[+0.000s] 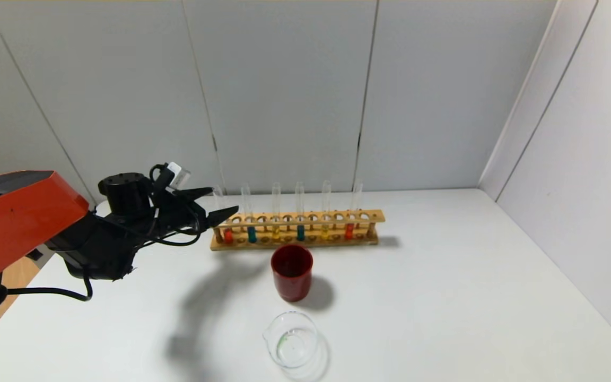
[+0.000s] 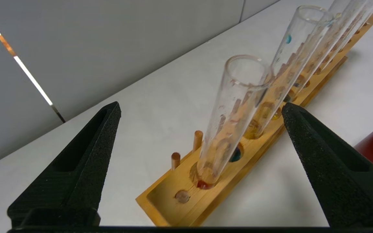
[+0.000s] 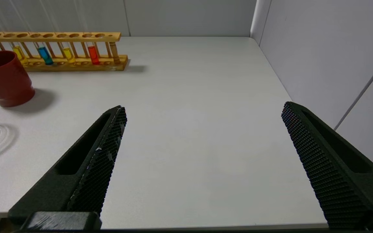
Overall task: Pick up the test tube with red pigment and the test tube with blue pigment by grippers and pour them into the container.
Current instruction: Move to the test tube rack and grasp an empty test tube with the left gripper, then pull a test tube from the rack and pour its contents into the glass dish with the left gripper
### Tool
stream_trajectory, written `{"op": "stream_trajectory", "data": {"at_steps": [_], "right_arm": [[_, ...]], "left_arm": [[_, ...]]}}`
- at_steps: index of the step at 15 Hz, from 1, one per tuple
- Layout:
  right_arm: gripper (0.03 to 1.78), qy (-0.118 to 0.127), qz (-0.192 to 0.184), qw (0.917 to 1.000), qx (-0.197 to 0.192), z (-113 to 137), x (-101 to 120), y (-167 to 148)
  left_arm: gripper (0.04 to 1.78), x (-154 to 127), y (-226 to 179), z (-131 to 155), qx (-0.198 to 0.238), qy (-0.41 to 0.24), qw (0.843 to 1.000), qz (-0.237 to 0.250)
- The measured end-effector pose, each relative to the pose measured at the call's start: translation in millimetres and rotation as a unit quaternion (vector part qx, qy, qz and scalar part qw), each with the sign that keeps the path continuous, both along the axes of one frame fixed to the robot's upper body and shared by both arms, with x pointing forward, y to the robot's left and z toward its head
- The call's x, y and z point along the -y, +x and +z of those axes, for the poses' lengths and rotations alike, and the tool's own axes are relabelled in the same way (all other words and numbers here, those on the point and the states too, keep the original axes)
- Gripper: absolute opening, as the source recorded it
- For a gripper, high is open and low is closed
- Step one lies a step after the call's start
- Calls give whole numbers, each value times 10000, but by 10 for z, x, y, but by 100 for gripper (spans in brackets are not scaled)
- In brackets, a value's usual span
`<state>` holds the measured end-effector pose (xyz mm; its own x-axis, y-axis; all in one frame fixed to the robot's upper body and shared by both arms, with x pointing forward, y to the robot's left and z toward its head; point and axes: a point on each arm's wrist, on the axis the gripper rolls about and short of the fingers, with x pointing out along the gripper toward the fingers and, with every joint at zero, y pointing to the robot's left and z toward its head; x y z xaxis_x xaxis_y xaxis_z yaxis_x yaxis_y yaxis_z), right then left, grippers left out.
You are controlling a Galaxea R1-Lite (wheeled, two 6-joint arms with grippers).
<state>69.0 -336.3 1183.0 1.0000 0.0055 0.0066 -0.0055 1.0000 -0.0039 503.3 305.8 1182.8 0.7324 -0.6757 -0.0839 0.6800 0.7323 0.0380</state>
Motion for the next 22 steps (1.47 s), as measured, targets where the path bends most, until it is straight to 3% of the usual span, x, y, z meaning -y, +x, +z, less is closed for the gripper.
{"op": "stream_trajectory", "data": {"at_steps": [10, 13, 19, 22], "right_arm": [[175, -2, 0, 10000, 0, 0, 0, 0], [175, -2, 0, 10000, 0, 0, 0, 0], [175, -2, 0, 10000, 2, 0, 0, 0], [175, 0, 0, 10000, 2, 0, 0, 0]], "left_arm": [[169, 3, 48, -56, -45, -27, 10000, 9], [141, 11, 54, -49, -22, -26, 10000, -2], [41, 44, 60, -48, -27, -25, 10000, -49], [32, 56, 52, -44, -27, -21, 10000, -66]]}}
